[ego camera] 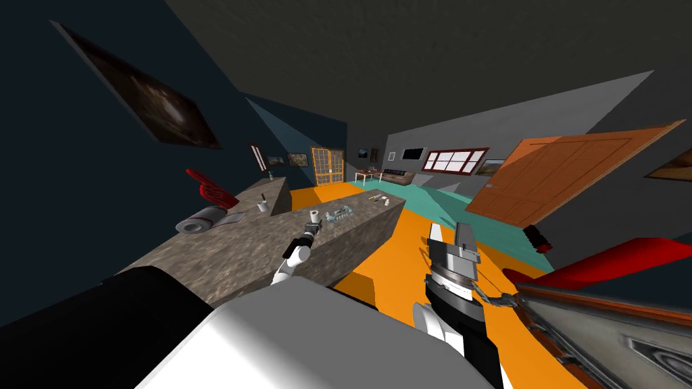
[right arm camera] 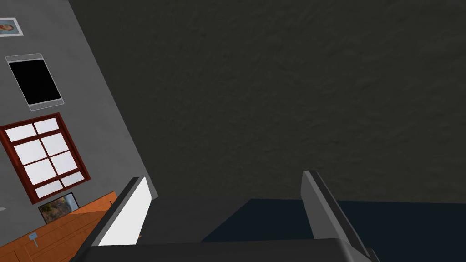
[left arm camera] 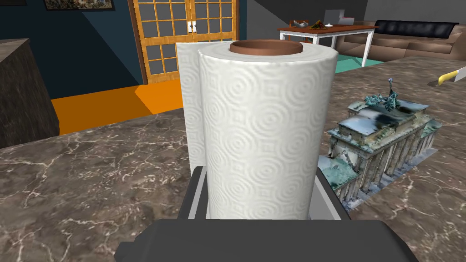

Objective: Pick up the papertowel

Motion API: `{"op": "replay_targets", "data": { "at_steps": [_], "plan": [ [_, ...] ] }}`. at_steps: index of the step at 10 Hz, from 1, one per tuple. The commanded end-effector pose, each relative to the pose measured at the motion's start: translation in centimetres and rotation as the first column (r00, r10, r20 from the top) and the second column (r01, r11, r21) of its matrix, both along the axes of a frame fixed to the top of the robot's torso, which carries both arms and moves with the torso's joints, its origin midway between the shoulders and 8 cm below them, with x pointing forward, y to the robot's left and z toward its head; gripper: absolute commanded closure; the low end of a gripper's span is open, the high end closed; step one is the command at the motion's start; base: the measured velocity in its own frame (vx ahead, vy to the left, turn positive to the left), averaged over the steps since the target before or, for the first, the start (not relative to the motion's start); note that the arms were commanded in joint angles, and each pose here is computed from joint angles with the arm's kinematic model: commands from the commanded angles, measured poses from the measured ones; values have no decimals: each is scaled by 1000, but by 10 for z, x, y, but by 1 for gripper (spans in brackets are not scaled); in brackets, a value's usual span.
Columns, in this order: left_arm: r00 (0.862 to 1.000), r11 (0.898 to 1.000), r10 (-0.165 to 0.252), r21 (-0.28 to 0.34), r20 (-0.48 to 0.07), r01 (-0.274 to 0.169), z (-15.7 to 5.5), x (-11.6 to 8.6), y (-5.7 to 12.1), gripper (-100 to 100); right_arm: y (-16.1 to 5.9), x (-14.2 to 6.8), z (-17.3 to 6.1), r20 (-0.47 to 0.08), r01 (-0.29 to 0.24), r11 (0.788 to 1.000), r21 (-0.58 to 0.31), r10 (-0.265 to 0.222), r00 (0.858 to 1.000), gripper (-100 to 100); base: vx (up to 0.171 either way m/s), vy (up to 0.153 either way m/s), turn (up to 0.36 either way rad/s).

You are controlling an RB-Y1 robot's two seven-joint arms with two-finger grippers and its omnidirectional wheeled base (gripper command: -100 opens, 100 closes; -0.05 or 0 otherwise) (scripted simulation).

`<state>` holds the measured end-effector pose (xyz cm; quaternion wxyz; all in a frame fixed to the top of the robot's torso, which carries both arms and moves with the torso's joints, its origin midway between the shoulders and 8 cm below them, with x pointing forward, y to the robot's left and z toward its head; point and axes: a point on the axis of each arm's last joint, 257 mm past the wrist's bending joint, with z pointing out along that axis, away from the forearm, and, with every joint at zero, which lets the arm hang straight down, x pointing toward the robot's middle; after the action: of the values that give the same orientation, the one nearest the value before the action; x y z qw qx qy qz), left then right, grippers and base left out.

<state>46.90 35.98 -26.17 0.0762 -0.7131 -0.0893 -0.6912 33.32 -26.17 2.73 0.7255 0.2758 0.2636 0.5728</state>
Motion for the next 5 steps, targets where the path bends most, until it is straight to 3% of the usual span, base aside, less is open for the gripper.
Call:
{"op": "replay_targets", "data": {
  "at_steps": [1, 3, 4, 5],
  "plan": [
    [1000, 1000, -19, -12, -15, 18, -3, -12, -8, 100, 0, 0, 0, 0, 0, 1000, 0, 0, 1000, 0, 82, -89, 231],
    [1000, 1000, -21, -4, 21, 22, 16, -13, -9, 100, 0, 0, 0, 0, 0, 1000, 0, 0, 1000, 0, 37, -39, -53],
    [1000, 1000, -19, -8, 7, 19, 7, -13, -9, 100, 0, 0, 0, 0, 0, 1000, 0, 0, 1000, 0, 9, -1, -18],
    [1000, 1000, -21, -9, 11, 21, 9, -12, -10, 0, 0, 0, 0, 0, 0, 1000, 0, 0, 1000, 0, 0, 0, 0]
  ]
}}
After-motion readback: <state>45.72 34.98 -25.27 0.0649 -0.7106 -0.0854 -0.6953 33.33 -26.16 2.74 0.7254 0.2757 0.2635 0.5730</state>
